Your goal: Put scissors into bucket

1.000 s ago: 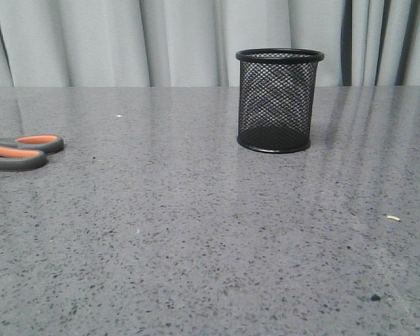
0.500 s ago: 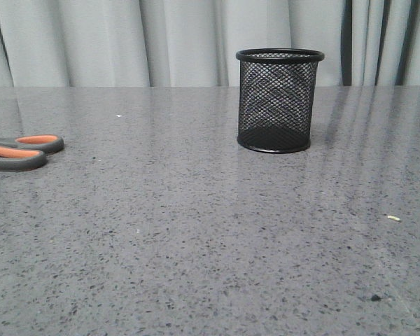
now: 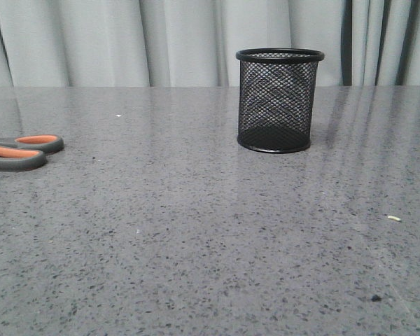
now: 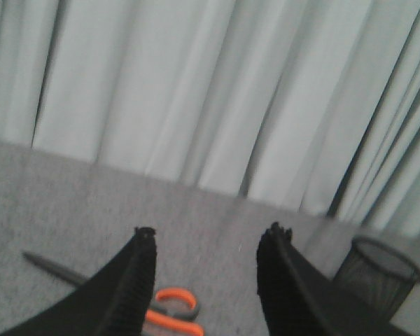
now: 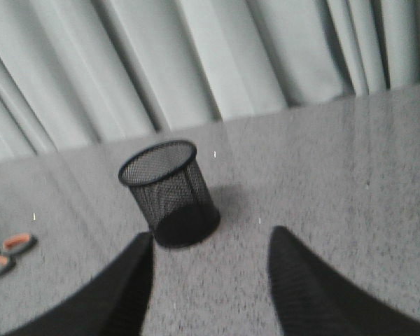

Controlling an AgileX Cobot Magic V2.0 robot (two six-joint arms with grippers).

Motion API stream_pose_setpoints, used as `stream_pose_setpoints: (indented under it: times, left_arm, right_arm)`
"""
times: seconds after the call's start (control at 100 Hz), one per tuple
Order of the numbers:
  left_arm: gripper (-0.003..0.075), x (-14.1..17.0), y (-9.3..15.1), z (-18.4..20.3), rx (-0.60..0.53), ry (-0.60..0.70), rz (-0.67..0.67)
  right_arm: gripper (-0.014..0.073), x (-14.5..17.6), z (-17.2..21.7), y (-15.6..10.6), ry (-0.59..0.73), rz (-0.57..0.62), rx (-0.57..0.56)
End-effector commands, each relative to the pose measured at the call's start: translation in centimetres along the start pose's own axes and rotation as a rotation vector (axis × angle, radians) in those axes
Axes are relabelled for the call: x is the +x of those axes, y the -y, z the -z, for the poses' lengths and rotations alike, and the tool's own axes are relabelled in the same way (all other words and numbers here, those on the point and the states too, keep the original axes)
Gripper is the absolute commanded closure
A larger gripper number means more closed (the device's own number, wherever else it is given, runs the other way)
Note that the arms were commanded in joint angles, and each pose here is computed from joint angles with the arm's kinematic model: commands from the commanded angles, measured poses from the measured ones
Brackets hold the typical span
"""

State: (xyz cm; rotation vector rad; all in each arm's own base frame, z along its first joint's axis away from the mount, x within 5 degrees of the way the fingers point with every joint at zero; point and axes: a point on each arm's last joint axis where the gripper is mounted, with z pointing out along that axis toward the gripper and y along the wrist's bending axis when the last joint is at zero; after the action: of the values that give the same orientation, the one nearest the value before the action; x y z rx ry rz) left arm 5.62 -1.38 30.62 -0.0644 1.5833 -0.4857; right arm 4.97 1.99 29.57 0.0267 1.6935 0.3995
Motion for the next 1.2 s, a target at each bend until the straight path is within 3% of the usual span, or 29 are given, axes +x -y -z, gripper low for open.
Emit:
stream_pose_setpoints:
  times: [0.0, 0.28, 0.48, 0.72, 0.86, 1.01, 1.19]
  left_arm:
    - [0.0375, -1.2, 0.9, -1.5, 0.031, -0.093, -0.085]
    - [0.0375, -2.4, 4.3, -5.8, 0.157, -0.474, -0.491]
    - [0.0375, -3.0, 5.6, -10.3, 0.156, -0.729, -1.041]
    - [0.0375, -2.2, 6.1, -16.1, 0.148, -0.957, -1.507]
    - [0.0407, -2.0, 6.4, -17.9, 0.172, -1.002, -1.520]
    - [0.0470, -3.0, 6.0, -19.1, 0.323, -1.029, -1.494]
    - [0.0477, -4.9, 3.6, -20.2, 0.486, -1.046, -1.385]
  right_arm:
    - [0.0178, -2.0, -0.9, -0.3, -0.009, 0.016, 0.015]
    - [0.0179, -2.8, -1.6, -0.4, -0.033, 0.017, 0.009]
    - [0.0179, -2.7, -1.6, -0.6, -0.041, 0.034, -0.016]
    - [0.0179, -2.7, -1.6, -0.6, -0.041, 0.035, -0.018]
    - [0.0179, -2.7, -1.6, -0.6, -0.041, 0.035, -0.018]
    - [0.0179, -2.7, -1.6, -0.6, -0.040, 0.043, -0.019]
    - [0.0179, -2.8, -1.6, -0.6, -0.037, 0.061, -0.022]
